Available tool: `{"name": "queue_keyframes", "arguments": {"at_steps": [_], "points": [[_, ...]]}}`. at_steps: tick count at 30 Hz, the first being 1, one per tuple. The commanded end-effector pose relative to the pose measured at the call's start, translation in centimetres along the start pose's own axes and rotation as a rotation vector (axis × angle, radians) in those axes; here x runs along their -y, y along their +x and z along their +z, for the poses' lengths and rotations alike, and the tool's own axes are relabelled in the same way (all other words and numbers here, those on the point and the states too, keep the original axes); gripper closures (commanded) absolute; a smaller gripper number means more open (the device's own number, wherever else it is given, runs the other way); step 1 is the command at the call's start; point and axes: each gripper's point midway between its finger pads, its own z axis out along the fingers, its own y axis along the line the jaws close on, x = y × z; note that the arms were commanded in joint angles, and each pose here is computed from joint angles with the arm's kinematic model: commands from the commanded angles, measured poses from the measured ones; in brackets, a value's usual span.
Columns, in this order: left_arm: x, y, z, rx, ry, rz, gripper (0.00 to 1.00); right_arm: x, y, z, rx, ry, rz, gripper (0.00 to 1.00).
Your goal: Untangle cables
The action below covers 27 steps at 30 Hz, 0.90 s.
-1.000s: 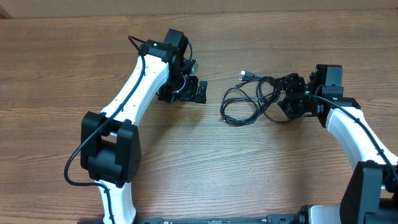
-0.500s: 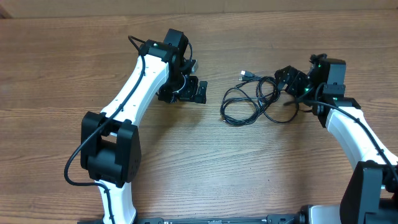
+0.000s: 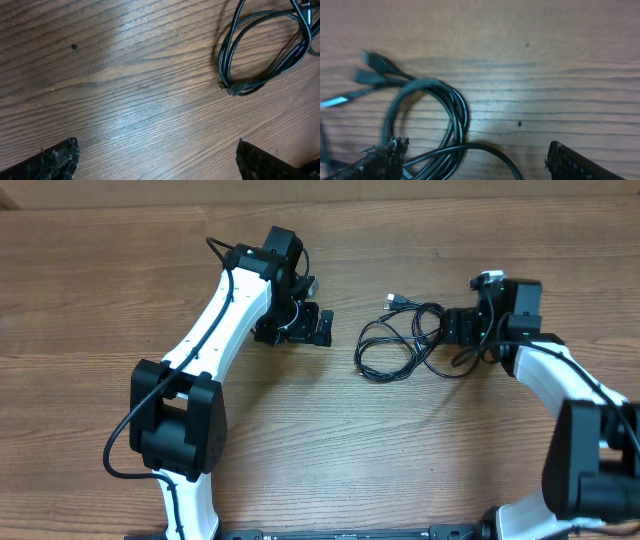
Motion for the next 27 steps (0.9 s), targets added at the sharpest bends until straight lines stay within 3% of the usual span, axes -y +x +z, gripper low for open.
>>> {"name": "queue_keyframes", "arguments": {"at_steps": [1, 11, 24, 27], "points": [[0.9, 0.0, -1.2, 0.031, 0.019, 0.039, 0.01, 0.0, 0.7, 1.9, -0.025, 0.004, -0.047, 0.12], [0.9, 0.0, -1.2, 0.031, 0.019, 0.039, 0.00, -1.1, 0.0, 2.8, 0.009, -0.010, -0.075, 0.13], [0.9, 0.0, -1.2, 0.031, 0.019, 0.039, 0.00, -3.5, 2.1, 5.0, -0.050, -0.052, -0.114, 0.18], [0.9, 0.0, -1.2, 0.031, 0.019, 0.039, 0.00, -3.6, 2.9, 5.5, -0.072, -0.056, -0.112, 0.28]]}}
